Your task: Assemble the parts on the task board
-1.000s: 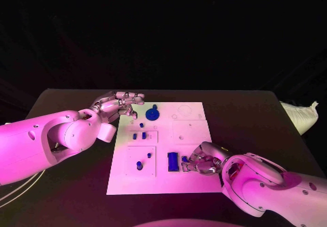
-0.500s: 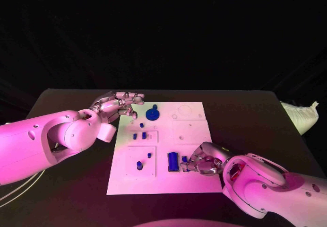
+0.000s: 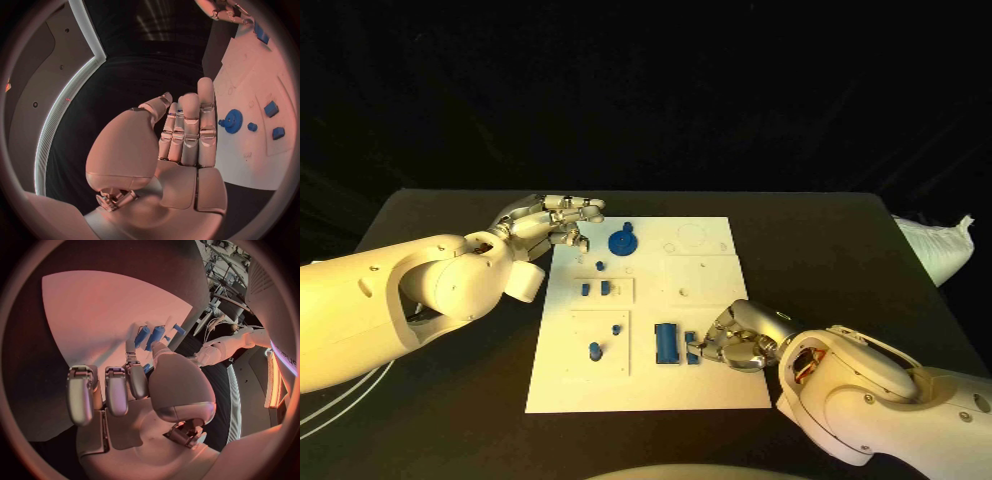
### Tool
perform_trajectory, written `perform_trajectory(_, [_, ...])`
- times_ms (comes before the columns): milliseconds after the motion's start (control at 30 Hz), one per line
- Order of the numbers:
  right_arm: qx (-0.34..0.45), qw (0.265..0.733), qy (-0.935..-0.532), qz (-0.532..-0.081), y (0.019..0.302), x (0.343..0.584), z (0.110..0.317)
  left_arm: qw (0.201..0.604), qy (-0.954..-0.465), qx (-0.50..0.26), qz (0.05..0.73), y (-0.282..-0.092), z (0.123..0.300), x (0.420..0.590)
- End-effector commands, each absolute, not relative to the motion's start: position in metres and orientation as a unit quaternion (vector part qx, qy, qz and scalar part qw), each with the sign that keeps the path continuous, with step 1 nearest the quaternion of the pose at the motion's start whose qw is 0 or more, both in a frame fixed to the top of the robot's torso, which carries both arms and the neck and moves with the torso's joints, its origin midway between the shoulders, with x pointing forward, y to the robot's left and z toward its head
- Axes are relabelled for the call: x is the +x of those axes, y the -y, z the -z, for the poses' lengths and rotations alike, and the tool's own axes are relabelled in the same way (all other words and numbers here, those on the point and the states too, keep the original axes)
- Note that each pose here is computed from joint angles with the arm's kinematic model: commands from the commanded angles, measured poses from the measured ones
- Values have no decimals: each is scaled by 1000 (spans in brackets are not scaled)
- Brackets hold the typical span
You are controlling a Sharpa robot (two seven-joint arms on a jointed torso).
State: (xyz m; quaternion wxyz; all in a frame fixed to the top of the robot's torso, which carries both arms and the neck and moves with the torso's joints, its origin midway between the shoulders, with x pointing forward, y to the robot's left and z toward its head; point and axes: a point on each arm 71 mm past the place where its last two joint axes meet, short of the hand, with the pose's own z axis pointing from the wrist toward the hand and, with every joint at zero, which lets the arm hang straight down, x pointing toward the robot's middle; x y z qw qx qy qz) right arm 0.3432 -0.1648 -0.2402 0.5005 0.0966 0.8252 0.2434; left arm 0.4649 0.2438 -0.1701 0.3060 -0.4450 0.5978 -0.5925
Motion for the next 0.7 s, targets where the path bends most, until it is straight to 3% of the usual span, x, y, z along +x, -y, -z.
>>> perform_trajectory(33, [80, 500, -827, -244, 164, 343, 241, 301, -598, -438, 600, -242, 169, 464])
perform_trajectory(700, [64, 490, -835, -241, 159, 345, 245, 301, -598, -439, 599, -242, 169, 464])
